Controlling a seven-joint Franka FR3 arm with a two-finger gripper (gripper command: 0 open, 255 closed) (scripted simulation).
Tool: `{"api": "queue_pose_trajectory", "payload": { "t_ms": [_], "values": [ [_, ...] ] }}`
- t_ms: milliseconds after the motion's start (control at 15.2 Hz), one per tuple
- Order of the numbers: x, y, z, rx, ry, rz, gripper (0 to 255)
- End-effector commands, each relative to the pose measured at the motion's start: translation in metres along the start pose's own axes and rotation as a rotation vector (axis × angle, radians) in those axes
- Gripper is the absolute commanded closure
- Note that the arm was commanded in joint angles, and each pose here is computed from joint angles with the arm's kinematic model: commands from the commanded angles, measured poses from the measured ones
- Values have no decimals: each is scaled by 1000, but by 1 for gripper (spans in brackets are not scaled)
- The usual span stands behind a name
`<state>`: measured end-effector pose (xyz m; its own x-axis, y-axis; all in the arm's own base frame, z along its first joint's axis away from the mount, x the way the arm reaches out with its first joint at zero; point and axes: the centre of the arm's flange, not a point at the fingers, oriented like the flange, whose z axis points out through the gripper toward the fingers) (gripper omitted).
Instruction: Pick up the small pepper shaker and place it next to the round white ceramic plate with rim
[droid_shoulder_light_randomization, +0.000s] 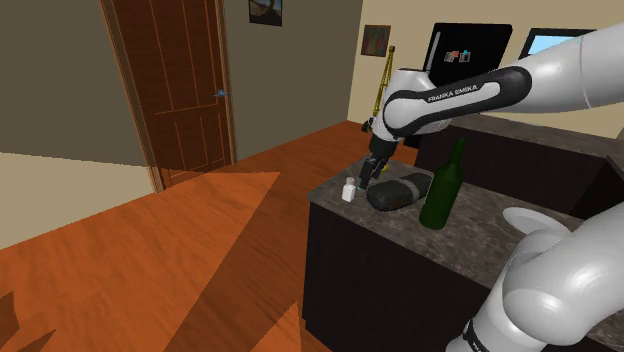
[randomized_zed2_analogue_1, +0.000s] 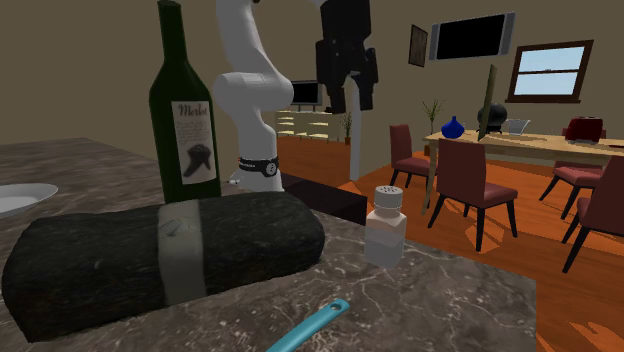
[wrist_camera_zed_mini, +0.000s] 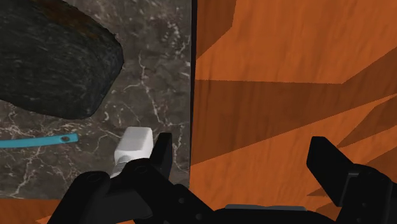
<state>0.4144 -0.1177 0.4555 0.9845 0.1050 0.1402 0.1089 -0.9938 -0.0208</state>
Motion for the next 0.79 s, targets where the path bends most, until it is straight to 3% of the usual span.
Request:
{"api": "queue_pose_trajectory", "payload": {
  "t_ms": [0, 726],
  "values": [
    [10, 20, 15, -3, 14, -3, 0],
    [69, 117, 94, -7, 78, -14, 0]
  ]
}}
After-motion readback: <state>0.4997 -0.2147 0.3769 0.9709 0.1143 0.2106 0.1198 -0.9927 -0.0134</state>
